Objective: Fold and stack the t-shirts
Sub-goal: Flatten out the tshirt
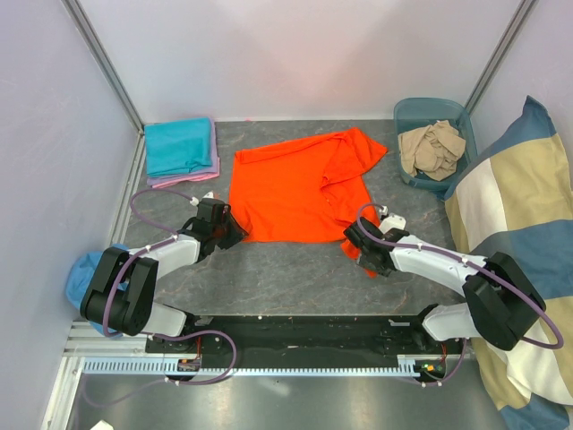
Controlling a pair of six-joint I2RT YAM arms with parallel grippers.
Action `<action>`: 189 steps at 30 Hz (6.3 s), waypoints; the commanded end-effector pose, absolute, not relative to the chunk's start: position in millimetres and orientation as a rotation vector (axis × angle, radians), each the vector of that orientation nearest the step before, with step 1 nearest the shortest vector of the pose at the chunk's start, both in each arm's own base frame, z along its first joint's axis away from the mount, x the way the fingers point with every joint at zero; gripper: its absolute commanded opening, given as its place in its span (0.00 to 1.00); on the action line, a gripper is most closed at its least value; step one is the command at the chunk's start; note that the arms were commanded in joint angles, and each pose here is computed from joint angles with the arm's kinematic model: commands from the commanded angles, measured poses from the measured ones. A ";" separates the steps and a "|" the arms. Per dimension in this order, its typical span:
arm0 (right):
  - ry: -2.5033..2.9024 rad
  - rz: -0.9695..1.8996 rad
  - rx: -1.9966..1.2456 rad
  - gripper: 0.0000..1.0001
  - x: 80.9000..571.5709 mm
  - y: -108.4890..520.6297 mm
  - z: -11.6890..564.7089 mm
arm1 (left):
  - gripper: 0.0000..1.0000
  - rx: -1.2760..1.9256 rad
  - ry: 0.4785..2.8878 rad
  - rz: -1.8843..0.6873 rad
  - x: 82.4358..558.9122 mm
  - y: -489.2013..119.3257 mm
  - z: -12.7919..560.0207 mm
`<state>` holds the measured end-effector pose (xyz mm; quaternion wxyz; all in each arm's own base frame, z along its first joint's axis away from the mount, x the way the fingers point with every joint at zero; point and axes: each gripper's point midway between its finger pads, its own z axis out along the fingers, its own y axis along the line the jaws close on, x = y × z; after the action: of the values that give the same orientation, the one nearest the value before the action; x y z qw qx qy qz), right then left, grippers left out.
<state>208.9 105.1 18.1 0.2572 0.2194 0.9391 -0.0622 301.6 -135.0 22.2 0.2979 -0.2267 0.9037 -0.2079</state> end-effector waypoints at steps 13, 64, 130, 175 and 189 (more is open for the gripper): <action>2.612 -0.066 0.634 0.56 191.8 116.1 -0.2 | 0.33 -0.629 2.392 -0.565 303.3 -135.5 21.4; 2.619 0.018 0.479 0.00 208.4 135.7 0.9 | 0.60 -0.784 2.380 -0.163 290.1 -59.7 26.7; 1.437 0.543 0.037 0.00 211.8 104.3 520.4 | 0.02 -0.188 1.578 -0.746 283.0 -111.2 514.5; 1.631 0.312 0.109 0.00 451.8 125.8 437.3 | 0.02 -0.201 1.783 -0.617 468.7 -132.1 433.2; 1.363 0.626 -0.052 0.00 384.8 128.5 582.8 | 0.02 -0.146 1.573 -0.749 380.7 -118.7 539.5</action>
<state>476.4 119.4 510.8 0.6905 0.0192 0.6905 0.2147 463.2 -124.2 495.2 0.6012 -0.0901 0.7342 -0.3024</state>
